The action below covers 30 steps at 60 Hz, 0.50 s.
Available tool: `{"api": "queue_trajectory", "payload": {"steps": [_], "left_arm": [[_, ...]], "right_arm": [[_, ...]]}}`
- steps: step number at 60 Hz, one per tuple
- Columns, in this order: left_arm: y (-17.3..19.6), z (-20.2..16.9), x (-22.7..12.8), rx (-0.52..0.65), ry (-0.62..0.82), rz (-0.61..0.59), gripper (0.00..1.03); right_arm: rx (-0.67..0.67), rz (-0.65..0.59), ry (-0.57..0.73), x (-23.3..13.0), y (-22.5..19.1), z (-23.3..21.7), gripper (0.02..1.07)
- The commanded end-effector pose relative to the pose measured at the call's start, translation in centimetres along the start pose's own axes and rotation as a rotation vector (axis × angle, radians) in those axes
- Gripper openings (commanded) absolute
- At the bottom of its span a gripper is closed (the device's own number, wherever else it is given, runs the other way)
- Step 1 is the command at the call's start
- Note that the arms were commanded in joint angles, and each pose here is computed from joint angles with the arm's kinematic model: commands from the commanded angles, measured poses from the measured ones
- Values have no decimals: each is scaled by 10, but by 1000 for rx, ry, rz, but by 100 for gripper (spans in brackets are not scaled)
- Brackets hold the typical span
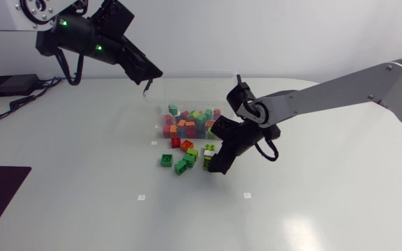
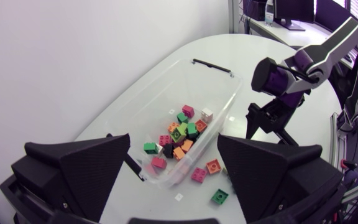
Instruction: Place the duplo bricks in the container
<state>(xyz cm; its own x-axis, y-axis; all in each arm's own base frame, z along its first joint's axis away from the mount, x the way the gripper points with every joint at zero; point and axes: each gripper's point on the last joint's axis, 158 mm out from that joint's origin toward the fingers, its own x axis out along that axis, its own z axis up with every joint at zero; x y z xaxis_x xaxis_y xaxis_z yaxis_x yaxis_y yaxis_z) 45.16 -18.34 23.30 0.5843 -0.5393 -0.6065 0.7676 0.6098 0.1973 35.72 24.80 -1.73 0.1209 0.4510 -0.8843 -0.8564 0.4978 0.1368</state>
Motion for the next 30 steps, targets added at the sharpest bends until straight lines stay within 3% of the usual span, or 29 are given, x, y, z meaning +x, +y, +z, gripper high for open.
{"api": "queue_trajectory", "payload": {"steps": [1,18,30], "left_arm": [[-6,-17,-11,34,27,13,98],[-28,-39,-28,56,50,6,98],[-42,-61,-29,76,81,-10,98]], "right_arm": [[12,26,25,9,5,-2,93],[5,60,65,21,16,1,87],[16,75,74,30,20,3,55]]}}
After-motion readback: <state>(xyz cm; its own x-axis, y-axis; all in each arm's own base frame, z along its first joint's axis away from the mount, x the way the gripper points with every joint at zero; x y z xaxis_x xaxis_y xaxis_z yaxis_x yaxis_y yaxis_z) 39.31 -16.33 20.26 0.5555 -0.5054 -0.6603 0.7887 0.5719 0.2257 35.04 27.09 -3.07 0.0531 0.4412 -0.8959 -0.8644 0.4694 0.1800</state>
